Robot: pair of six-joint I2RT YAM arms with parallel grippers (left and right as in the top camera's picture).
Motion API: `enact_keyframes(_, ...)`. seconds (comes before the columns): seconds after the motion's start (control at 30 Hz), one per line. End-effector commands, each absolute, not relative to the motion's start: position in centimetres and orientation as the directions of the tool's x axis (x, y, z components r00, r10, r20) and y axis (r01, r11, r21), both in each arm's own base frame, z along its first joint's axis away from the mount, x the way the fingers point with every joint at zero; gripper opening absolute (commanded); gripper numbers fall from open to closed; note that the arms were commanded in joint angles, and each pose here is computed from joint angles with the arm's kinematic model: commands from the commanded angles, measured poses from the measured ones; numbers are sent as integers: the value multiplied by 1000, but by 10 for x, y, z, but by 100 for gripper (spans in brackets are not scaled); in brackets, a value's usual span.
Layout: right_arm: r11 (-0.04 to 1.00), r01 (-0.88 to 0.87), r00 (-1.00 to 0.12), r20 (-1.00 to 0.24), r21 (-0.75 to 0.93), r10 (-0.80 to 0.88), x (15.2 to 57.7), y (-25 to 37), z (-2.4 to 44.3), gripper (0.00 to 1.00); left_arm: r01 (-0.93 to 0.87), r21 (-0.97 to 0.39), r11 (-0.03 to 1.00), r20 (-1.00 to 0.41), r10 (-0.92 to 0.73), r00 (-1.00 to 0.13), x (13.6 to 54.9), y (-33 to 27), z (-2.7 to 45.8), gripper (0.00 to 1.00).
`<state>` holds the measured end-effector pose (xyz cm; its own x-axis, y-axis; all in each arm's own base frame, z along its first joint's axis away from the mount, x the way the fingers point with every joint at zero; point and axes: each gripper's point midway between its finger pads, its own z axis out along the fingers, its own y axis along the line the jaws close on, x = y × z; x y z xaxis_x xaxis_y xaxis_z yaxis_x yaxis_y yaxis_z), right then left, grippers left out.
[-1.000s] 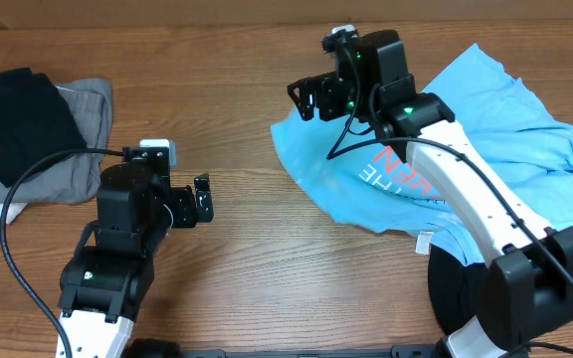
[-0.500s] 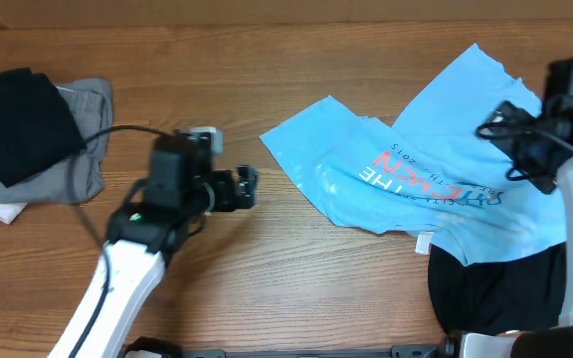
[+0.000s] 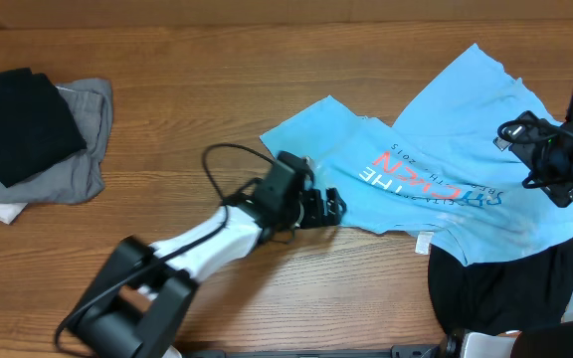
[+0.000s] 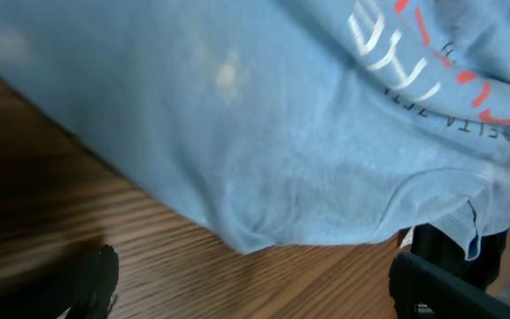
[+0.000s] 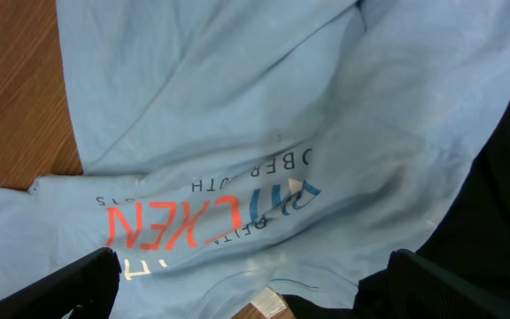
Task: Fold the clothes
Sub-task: 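Reach the left gripper to the T-shirt's left corner and grasp it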
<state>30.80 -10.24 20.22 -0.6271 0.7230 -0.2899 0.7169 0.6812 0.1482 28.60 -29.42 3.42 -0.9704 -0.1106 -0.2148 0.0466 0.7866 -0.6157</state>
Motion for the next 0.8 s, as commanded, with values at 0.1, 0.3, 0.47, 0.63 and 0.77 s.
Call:
enact_keyframes(0.1,690,707,-633,-297,152,715,309,-102,206,100,-84,-640,764,-136,-220,-966,284,-326,0,93)
enact_keyframes(0.3,690,709,-637,-286,146,716,306,-101,205,100,-19,-686,727,-243,-254,-936,312,-336,8,9)
enact_keyframes(0.47,687,716,-650,-242,121,720,294,-97,201,100,50,-732,680,-311,-268,-912,348,-326,49,4)
enact_keyframes(0.63,682,726,-661,-184,89,728,279,-92,194,100,176,-765,620,-457,-329,-826,395,-297,135,4)
enact_keyframes(0.77,678,732,-665,-144,69,733,272,-90,174,89,189,-749,635,-542,-425,-725,429,-253,181,4)
